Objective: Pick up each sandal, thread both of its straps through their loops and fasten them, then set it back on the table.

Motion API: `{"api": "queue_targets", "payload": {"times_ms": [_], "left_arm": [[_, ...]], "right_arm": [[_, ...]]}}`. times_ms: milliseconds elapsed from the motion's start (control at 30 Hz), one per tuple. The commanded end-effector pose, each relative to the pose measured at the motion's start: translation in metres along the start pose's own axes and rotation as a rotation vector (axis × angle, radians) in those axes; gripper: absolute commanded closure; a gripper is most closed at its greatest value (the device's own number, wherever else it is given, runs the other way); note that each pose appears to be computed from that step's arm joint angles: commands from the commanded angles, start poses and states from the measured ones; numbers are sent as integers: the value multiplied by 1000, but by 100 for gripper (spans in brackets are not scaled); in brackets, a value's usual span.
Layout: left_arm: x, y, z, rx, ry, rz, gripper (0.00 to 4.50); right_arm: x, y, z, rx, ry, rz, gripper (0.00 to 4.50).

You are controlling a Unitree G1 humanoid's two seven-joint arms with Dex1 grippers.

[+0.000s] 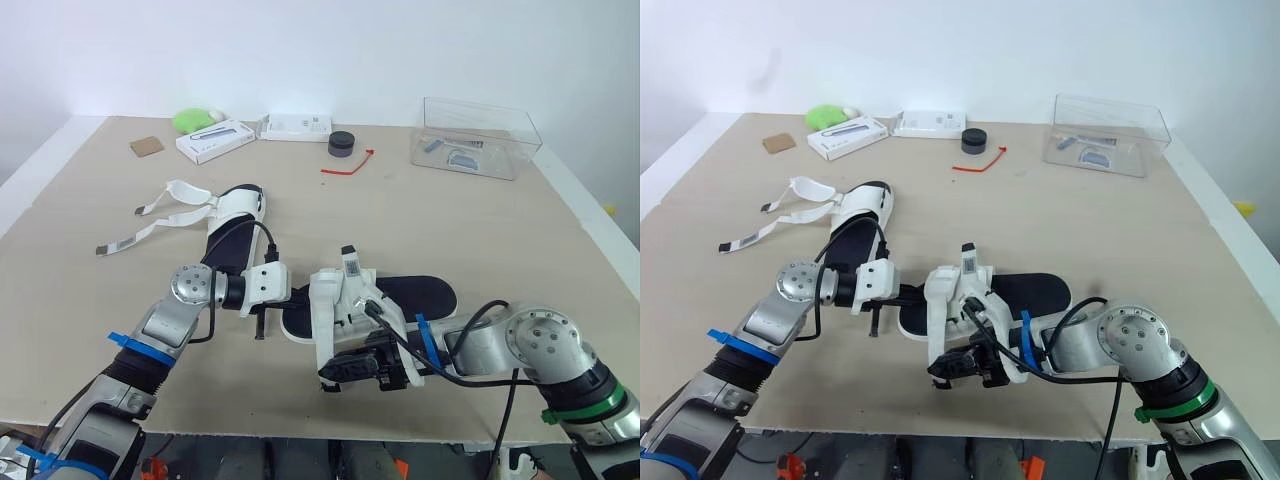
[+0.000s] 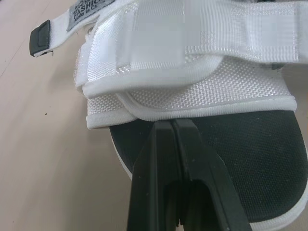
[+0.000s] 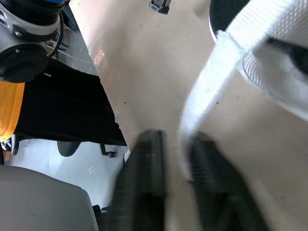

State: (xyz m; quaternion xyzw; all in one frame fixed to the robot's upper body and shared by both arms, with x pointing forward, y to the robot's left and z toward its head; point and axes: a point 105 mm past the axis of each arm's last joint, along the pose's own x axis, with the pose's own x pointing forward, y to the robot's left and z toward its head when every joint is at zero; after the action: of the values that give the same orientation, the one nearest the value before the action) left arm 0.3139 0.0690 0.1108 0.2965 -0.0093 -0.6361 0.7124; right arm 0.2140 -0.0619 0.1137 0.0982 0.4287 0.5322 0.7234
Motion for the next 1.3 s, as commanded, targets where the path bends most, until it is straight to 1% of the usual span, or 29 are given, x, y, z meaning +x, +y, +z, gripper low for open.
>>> {"api": "queue_targets", "payload": {"times_ms": [33, 133, 233, 300, 467, 600, 667, 800, 1067, 1300], "left_arm": [[3, -6, -10, -13, 45, -37, 450], [3, -5, -10, -11, 44, -35, 450], [5, -4, -10, -11, 40, -34, 450], [6, -5, -9, -10, 37, -35, 450], [8, -4, -10, -8, 33, -32, 450], [10, -5, -11, -6, 29, -29, 450], [11, -6, -11, -4, 27, -26, 450], [10, -5, -11, 4, 28, -19, 450], [8, -4, -12, 10, 32, -6, 450], [9, -6, -12, 5, 32, 2, 450]], "right_arm": [[-1, 5, 0, -13, 2, 18, 444], [-1, 2, -1, -18, 4, -3, 444], [-6, 3, 8, -17, -26, 3, 444], [-12, 7, 20, -17, -58, 23, 444], [-31, 17, 66, -22, -143, 62, 444], [-35, 17, 90, -14, -162, 68, 444], [-35, 11, 99, -9, -157, 50, 444], [-33, -5, 98, 10, -119, -6, 444], [-33, -11, 83, 38, -31, -1, 444], [-33, -16, 74, 88, 9, 11, 444]]}}
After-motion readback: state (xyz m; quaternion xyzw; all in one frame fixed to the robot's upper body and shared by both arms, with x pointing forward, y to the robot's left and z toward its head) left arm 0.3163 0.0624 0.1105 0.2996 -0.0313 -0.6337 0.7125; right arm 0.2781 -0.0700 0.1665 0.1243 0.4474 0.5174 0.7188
